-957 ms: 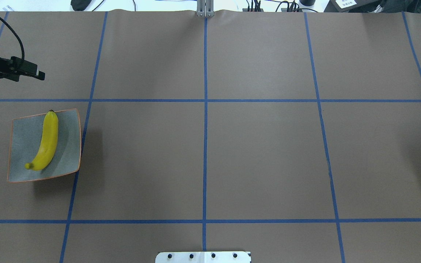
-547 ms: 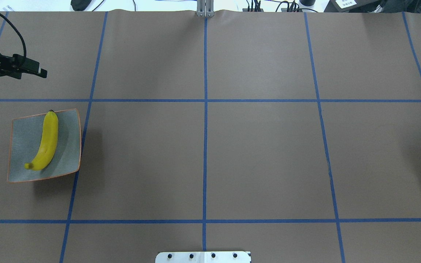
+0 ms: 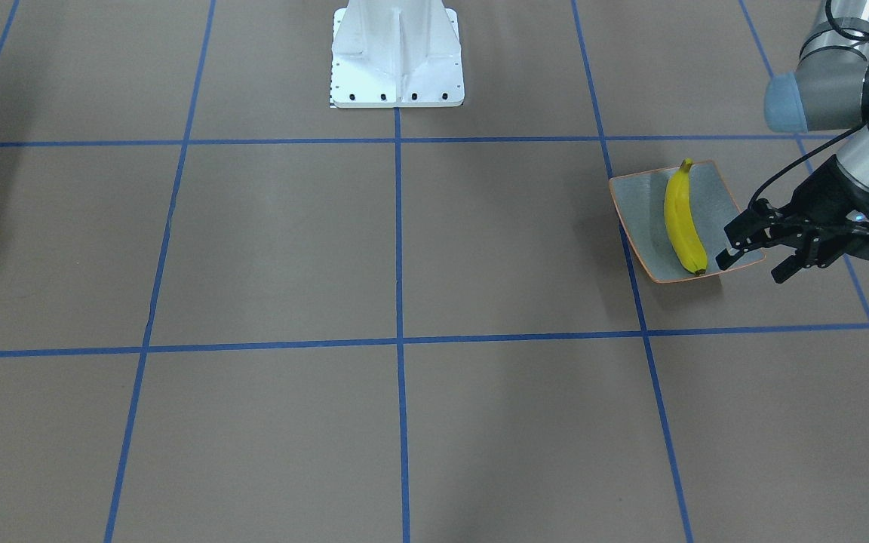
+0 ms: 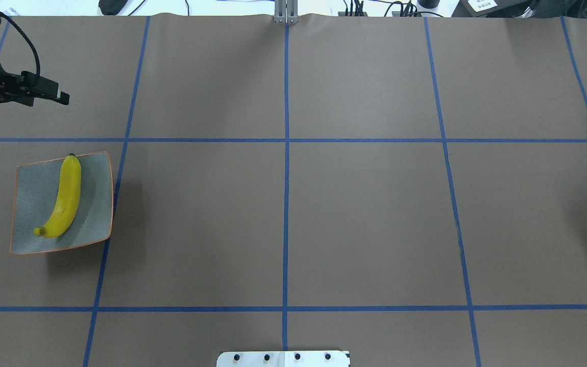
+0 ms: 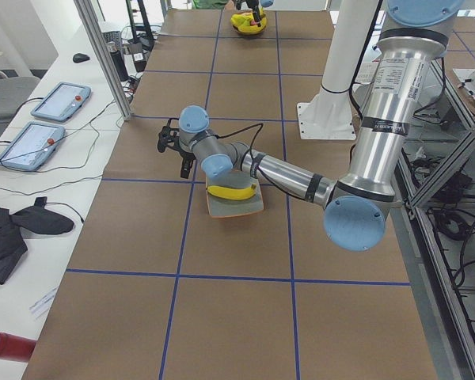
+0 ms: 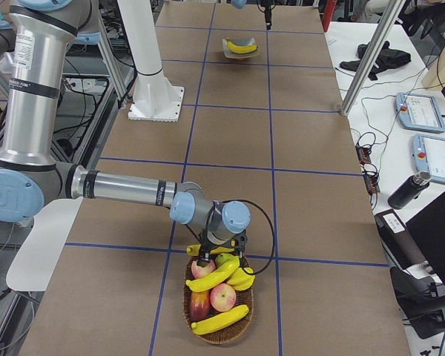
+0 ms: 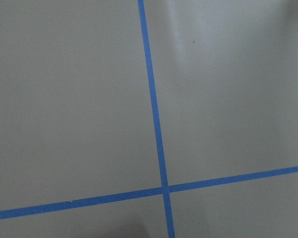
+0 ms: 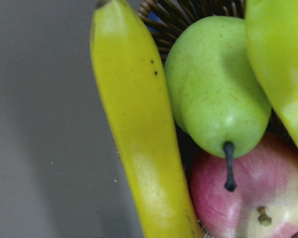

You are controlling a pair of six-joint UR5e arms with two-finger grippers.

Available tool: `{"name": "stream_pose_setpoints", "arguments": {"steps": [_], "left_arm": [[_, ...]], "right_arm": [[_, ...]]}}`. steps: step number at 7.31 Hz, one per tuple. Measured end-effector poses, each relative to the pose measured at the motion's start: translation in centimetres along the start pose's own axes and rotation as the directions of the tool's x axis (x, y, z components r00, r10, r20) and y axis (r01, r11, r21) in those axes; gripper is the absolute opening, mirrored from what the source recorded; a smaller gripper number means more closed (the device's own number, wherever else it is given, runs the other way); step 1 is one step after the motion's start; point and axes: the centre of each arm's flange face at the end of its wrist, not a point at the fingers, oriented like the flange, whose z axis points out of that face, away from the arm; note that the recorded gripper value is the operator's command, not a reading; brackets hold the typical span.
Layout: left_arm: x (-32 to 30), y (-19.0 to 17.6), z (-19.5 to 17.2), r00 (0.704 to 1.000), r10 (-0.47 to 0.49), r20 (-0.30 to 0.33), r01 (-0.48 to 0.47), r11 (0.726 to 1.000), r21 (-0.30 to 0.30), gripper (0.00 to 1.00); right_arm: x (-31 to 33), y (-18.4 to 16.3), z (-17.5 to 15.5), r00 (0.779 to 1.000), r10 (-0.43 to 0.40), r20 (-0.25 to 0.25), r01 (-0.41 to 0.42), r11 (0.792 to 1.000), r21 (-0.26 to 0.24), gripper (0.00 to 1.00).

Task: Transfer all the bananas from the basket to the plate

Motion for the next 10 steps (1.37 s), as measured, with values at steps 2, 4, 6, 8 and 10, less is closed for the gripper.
{"name": "stream_pose_setpoints", "arguments": {"steps": [2, 4, 6, 8, 10], "left_arm": [[0.07, -0.02, -0.03, 1.000, 0.001, -0.001, -0.001, 1.000, 0.001, 1.00], [0.07, -0.05, -0.09, 1.000, 0.001, -0.001, -0.001, 1.000, 0.002, 1.00], [0.16, -0.07, -0.20, 1.000, 0.003, -0.002, -0.003, 1.000, 0.005, 1.00], [0.26, -0.07, -0.28, 1.000, 0.004, -0.003, -0.004, 1.000, 0.006, 1.00], [0.38, -0.09, -0.32, 1.000, 0.005, -0.004, -0.005, 1.000, 0.007, 1.00]], "right_arm": [[0.22, 0.33, 0.29, 1.000, 0.008, 0.006, -0.007, 1.000, -0.006, 0.85], [0.24, 0.69, 0.65, 1.000, 0.013, 0.025, -0.012, 1.000, -0.013, 0.83], [0.23, 0.90, 0.93, 0.999, 0.014, 0.036, -0.014, 1.000, -0.019, 0.79], [0.21, 0.94, 1.01, 0.999, 0.015, 0.038, -0.015, 1.000, -0.021, 0.78], [0.25, 0.95, 1.07, 0.999, 0.017, 0.039, -0.016, 1.000, -0.023, 0.78]]}}
